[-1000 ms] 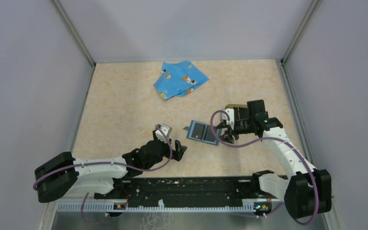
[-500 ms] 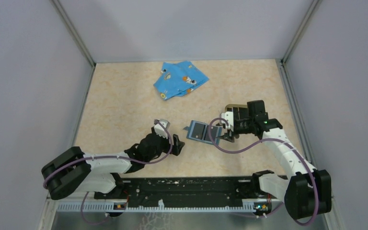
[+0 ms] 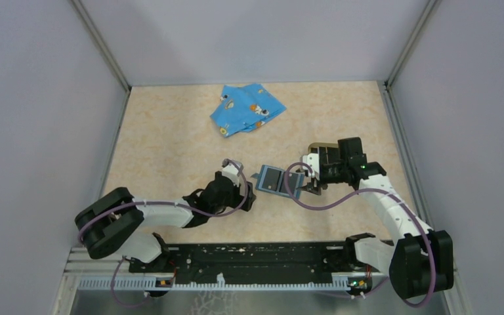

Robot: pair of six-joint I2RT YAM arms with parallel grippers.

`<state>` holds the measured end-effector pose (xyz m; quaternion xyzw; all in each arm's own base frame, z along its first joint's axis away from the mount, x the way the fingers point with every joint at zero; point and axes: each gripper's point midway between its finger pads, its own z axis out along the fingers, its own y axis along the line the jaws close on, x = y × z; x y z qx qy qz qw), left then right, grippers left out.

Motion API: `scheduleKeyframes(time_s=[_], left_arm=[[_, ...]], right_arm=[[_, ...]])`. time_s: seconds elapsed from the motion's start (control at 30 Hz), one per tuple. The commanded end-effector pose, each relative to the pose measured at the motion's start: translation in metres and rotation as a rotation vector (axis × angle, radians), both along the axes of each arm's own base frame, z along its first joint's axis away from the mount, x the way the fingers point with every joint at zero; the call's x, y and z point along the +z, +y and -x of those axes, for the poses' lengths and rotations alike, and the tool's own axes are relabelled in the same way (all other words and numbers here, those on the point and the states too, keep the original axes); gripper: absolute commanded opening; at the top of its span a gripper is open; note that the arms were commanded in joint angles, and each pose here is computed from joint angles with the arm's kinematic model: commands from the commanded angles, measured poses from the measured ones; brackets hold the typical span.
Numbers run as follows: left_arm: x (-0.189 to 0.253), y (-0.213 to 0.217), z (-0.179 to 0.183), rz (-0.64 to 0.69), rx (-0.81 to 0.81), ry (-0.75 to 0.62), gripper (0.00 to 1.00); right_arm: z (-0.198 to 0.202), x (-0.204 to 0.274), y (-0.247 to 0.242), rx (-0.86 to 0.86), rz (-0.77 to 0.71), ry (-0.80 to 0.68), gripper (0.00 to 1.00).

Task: Put the credit cards into the card holder
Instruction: Close the card holder at the center of the board.

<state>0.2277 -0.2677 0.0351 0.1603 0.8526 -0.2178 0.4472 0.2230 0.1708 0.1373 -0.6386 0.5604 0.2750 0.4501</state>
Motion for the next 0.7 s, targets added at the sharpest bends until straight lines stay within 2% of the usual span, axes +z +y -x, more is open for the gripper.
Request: scheduleKeyframes(time_s=[0.0,0.43,0.67], left_arm=[[0.001,-0.001,-0.009,-0.03,0.038,0.017,0.97],[-0.008,0.003,-0.028,-0.165,0.157,0.07,0.97],[0.0,-0.016,-0.042,-0.181,0.15,0.066,0.94]], right_arm=[[-0.001,0.003,0.003,0.026,-0.02,-0.02,0.56],[0.0,-0.001,0.003,0.028,-0.014,-0.009,0.57],[0.0,0.0,0.003,0.03,-0.013,-0.008,0.57]])
